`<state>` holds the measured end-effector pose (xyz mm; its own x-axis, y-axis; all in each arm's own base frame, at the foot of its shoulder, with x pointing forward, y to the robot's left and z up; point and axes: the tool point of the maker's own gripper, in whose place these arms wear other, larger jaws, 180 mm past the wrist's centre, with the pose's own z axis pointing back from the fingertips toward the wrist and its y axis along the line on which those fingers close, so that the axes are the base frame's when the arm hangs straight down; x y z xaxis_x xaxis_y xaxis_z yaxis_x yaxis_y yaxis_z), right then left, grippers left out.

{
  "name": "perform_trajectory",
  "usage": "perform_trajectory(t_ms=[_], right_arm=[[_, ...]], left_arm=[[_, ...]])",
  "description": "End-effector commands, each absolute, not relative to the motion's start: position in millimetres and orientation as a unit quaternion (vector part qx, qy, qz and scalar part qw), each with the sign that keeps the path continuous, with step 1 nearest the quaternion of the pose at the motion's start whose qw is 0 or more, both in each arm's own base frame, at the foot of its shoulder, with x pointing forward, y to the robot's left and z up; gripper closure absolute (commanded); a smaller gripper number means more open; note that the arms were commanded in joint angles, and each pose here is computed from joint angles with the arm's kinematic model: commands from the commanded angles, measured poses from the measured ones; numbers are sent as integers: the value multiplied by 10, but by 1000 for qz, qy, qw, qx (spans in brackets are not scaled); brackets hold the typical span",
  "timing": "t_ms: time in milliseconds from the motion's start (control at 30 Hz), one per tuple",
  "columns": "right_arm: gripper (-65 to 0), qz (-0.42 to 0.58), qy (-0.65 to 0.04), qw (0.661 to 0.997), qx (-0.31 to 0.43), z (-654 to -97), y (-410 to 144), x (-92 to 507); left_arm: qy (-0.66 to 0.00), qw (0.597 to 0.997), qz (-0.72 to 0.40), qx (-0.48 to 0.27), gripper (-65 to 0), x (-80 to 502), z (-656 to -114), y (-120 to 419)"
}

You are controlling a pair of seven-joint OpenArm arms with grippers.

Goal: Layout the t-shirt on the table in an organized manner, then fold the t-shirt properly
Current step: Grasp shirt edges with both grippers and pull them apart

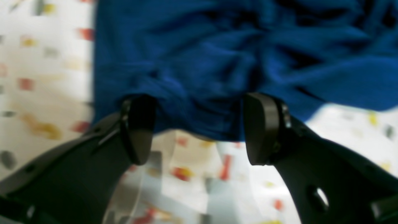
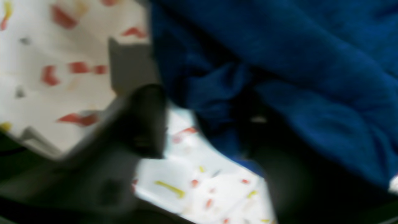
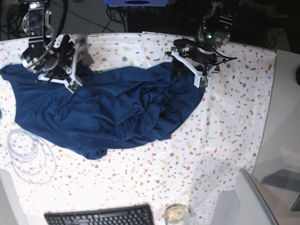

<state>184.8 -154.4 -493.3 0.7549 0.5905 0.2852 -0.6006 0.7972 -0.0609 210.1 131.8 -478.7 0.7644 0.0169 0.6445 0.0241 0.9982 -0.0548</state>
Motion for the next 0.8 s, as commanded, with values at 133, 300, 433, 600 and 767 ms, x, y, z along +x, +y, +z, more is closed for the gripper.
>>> perform_trajectory(t_ms=[133, 300, 433, 600, 767], right_arm=[[-18, 332, -148, 932, -4, -4806, -1672, 1697], [0, 362, -129, 922, -52, -4606, -1969, 1553], [0, 378, -101, 914, -111, -4429, -2350, 1620], [0, 379, -69, 913, -132, -4476, -2619, 1615], [-78, 364, -60, 918, -147, -4453, -2778, 1686]], left_arm=[[-375, 927, -3, -27, -418, 2385, -4665, 1330], [-390, 920, -4, -27, -418, 2541, -4581, 1330], [-398, 917, -4, -27, -418, 2618, -4538, 1330], [-401, 916, -2, -25, -418, 2640, -4514, 1365], [-403, 915, -5, -28, -418, 2618, -4496, 1334]])
